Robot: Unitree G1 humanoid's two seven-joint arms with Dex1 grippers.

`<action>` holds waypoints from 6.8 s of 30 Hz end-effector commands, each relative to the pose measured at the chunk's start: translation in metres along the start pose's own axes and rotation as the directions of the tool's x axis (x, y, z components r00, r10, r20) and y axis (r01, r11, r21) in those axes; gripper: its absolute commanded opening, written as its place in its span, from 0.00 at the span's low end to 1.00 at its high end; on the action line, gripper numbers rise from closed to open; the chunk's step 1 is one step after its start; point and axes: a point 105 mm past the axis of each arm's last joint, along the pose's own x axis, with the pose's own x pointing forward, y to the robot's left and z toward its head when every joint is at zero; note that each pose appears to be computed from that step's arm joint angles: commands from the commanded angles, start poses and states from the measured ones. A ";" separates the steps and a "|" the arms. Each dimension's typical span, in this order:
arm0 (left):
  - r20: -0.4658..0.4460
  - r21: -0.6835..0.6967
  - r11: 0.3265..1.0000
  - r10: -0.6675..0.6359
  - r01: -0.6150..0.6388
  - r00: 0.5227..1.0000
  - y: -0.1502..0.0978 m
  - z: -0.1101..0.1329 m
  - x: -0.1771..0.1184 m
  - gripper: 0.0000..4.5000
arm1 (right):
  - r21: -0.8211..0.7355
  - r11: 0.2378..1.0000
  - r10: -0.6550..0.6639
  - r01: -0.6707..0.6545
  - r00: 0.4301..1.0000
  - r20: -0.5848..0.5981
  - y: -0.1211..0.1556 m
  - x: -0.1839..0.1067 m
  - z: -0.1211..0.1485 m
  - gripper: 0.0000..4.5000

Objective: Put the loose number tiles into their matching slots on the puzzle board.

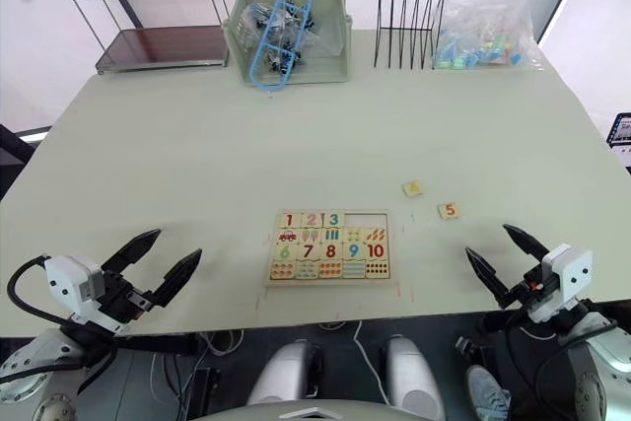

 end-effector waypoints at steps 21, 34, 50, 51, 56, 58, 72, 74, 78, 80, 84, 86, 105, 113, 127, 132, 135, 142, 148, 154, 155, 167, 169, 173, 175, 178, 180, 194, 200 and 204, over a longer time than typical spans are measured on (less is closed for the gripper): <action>0.019 0.049 0.996 -0.077 0.076 0.997 0.004 0.009 0.010 1.00 | -0.049 0.999 0.006 -0.003 0.998 0.066 0.023 0.022 0.048 0.99; 0.033 0.078 0.982 -0.172 0.169 0.984 0.000 0.015 0.017 1.00 | -0.087 0.992 0.098 -0.097 0.995 0.006 0.009 0.031 0.050 0.99; -0.043 0.130 0.832 -0.539 0.539 0.841 -0.014 0.029 0.018 1.00 | -0.172 0.889 0.396 -0.425 0.901 -0.179 -0.024 0.059 0.033 0.99; -0.053 0.128 0.817 -0.560 0.562 0.827 -0.014 0.030 0.017 1.00 | -0.177 0.882 0.406 -0.438 0.894 -0.188 -0.025 0.063 0.033 0.99; -0.087 0.106 0.746 -0.652 0.657 0.753 -0.015 0.034 0.010 1.00 | -0.234 0.846 0.417 -0.479 0.868 -0.268 -0.037 0.085 0.029 0.99; -0.084 0.098 0.721 -0.681 0.686 0.727 -0.015 0.037 0.007 1.00 | -0.243 0.824 0.440 -0.513 0.848 -0.296 -0.038 0.094 0.029 0.99; -0.064 0.094 0.685 -0.720 0.723 0.691 -0.014 0.038 0.001 1.00 | -0.212 0.616 0.608 -0.759 0.629 -0.484 -0.021 0.158 0.029 0.99; -0.062 0.098 0.685 -0.720 0.722 0.691 -0.014 0.039 0.001 1.00 | -0.219 0.590 0.613 -0.777 0.608 -0.506 -0.015 0.167 0.029 0.99; -0.063 0.108 0.687 -0.717 0.719 0.694 -0.013 0.040 0.001 1.00 | -0.220 0.558 0.615 -0.800 0.577 -0.538 -0.009 0.174 0.027 0.99; -0.063 0.110 0.689 -0.714 0.716 0.697 -0.012 0.040 0.000 1.00 | -0.219 0.544 0.617 -0.810 0.562 -0.551 -0.005 0.179 0.028 0.99; -0.065 0.114 0.697 -0.706 0.708 0.705 -0.013 0.039 0.000 1.00 | -0.180 0.525 0.634 -0.832 0.523 -0.570 0.003 0.186 0.030 0.99; -0.066 0.118 0.704 -0.699 0.701 0.713 -0.012 0.040 0.000 1.00 | -0.171 0.524 0.616 -0.834 0.510 -0.601 0.002 0.187 0.028 0.99; -0.063 0.110 0.709 -0.695 0.697 0.716 -0.014 0.037 -0.001 1.00 | -0.104 0.514 0.596 -0.851 0.442 -0.671 -0.012 0.171 0.025 0.99; -0.060 0.111 0.700 -0.704 0.705 0.708 -0.011 0.035 0.003 1.00 | -0.091 0.488 0.635 -0.868 0.425 -0.645 -0.007 0.170 0.029 0.99; -0.050 0.121 0.687 -0.716 0.716 0.696 -0.021 0.044 0.015 1.00 | -0.164 0.607 0.584 -0.778 0.576 -0.572 -0.013 0.178 0.028 0.99; -0.049 0.123 0.685 -0.718 0.718 0.694 -0.023 0.044 0.017 1.00 | -0.165 0.608 0.580 -0.777 0.576 -0.576 -0.015 0.175 0.024 0.99; -0.049 0.123 0.685 -0.719 0.718 0.693 -0.023 0.044 0.017 1.00 | -0.158 0.608 0.577 -0.778 0.570 -0.586 -0.016 0.173 0.021 0.99; -0.051 0.119 0.687 -0.717 0.717 0.695 -0.019 0.039 0.014 1.00 | -0.144 0.601 0.601 -0.786 0.563 -0.567 -0.012 0.173 0.022 0.59; -0.055 0.118 0.691 -0.713 0.713 0.699 -0.015 0.038 0.012 1.00 | -0.149 0.591 0.608 -0.793 0.559 -0.563 -0.009 0.174 0.021 0.19; -0.057 0.117 0.693 -0.711 0.712 0.701 -0.013 0.037 0.010 1.00 | -0.151 0.607 0.607 -0.781 0.577 -0.546 -0.014 0.173 0.029 0.19; -0.057 0.116 0.693 -0.711 0.712 0.701 -0.013 0.036 0.009 1.00 | -0.152 0.607 0.610 -0.780 0.580 -0.540 -0.014 0.172 0.032 0.19; -0.064 0.118 0.682 -0.720 0.722 0.691 -0.011 0.028 0.008 1.00 | -0.139 0.615 0.597 -0.776 0.574 -0.561 0.018 0.145 0.063 0.19; -0.069 0.120 0.676 -0.725 0.727 0.685 -0.011 0.028 0.009 1.00 | -0.133 0.616 0.598 -0.777 0.570 -0.563 0.032 0.140 0.069 0.19; -0.079 0.124 0.667 -0.732 0.735 0.677 -0.010 0.028 0.011 1.00 | -0.141 0.621 0.580 -0.771 0.573 -0.579 0.052 0.139 0.079 0.19; -0.081 0.125 0.664 -0.733 0.737 0.675 -0.009 0.029 0.013 1.00 | -0.140 0.623 0.573 -0.770 0.571 -0.588 0.058 0.138 0.081 0.19; -0.093 0.132 0.666 -0.729 0.735 0.678 -0.005 0.029 0.016 1.00 | -0.152 0.649 0.495 -0.746 0.565 -0.661 0.061 0.142 0.077 0.19; -0.102 0.130 0.668 -0.726 0.733 0.680 -0.004 0.028 0.017 1.00 | -0.155 0.645 0.484 -0.749 0.557 -0.675 0.070 0.145 0.079 0.19; -0.117 0.128 0.689 -0.704 0.713 0.701 -0.011 0.032 0.024 1.00 | -0.118 0.635 0.461 -0.764 0.497 -0.736 0.114 0.158 0.084 0.19; -0.116 0.128 0.698 -0.695 0.705 0.709 -0.014 0.033 0.026 1.00 | -0.109 0.652 0.424 -0.750 0.480 -0.768 0.126 0.169 0.079 0.19; -0.114 0.129 0.702 -0.691 0.701 0.714 -0.015 0.034 0.027 1.00 | -0.119 0.660 0.395 -0.742 0.478 -0.784 0.131 0.177 0.075 0.19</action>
